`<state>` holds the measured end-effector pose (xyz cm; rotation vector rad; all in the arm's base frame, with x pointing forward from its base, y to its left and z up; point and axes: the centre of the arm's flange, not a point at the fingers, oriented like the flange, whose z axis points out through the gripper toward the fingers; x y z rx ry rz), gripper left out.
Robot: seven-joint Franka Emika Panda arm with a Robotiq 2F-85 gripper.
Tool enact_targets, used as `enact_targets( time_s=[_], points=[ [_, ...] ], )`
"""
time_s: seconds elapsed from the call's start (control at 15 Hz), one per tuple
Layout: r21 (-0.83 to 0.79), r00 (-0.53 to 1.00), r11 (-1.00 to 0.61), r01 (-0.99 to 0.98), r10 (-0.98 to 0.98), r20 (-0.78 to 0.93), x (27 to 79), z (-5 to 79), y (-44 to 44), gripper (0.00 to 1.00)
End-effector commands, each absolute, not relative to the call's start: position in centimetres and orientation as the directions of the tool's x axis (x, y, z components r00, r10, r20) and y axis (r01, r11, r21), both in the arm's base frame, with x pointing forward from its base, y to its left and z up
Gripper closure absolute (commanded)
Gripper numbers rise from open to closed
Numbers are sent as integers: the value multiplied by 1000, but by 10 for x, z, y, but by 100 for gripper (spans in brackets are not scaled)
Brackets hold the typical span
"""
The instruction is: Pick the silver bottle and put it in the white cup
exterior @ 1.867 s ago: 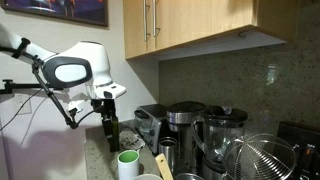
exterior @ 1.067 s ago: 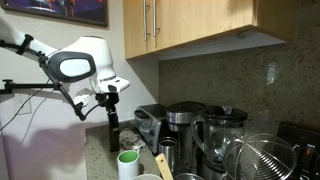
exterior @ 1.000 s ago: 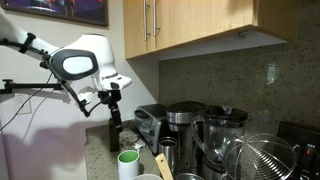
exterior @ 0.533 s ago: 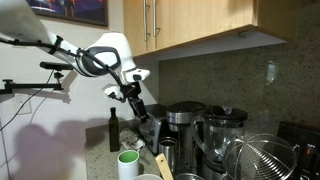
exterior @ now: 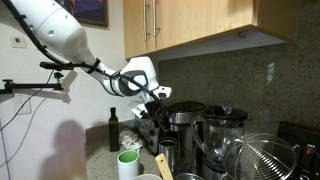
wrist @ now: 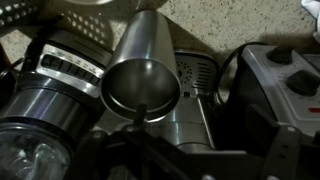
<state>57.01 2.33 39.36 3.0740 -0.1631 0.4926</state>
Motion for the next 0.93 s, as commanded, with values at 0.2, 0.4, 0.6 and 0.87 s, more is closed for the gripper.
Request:
enact_targets(
  time_s=[0.2,0.4,0.6,0.87],
  points=[
    [-5,940,-995,-101,-97,327,629,382,16,0],
    [-9,952,-996,-85,-84,296,618,395,21,0],
    [-3,961,-996,-85,-82,263,606,409,24,0],
    [29,978,-995,-98,-91,185,590,427,31,0]
  ],
)
